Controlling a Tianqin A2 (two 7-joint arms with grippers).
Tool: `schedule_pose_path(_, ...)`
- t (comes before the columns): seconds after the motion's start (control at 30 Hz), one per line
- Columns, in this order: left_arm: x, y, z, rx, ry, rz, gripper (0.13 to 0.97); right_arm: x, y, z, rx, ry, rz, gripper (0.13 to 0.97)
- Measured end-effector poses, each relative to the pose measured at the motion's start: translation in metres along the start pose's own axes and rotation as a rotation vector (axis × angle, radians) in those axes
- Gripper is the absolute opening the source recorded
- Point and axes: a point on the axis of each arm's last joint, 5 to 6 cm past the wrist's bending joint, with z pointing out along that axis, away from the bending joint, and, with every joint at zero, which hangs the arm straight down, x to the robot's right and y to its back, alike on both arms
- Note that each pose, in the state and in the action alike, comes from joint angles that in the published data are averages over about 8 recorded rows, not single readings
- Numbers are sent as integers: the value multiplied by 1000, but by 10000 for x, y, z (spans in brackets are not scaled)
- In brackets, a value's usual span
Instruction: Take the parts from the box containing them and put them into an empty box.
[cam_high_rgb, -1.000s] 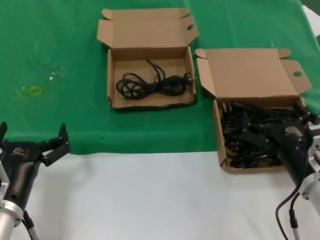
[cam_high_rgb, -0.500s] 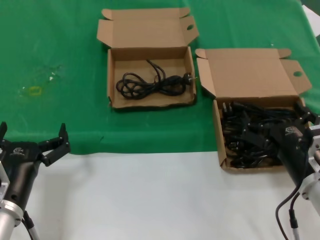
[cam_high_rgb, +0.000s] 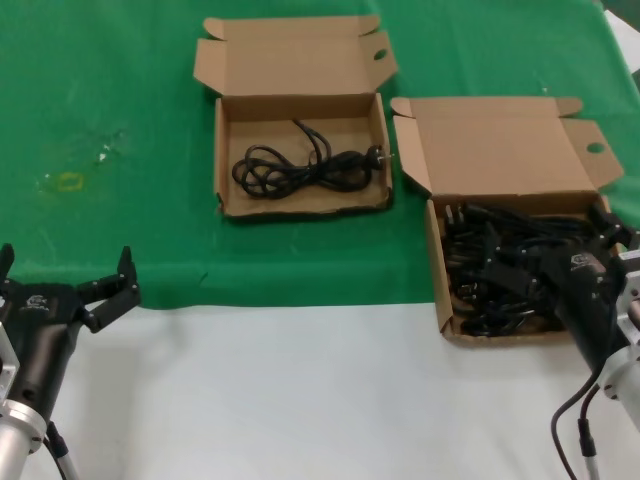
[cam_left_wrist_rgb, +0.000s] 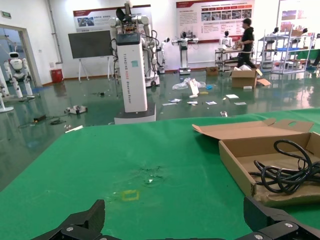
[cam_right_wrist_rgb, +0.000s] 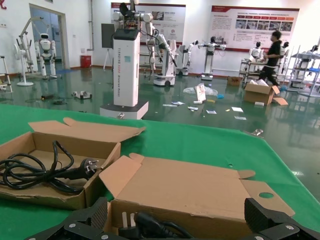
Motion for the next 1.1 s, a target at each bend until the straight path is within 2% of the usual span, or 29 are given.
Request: schedule_pose_path(1.1, 0, 0, 0, 0, 0, 0, 966, 0, 0, 0, 0, 0, 0, 966)
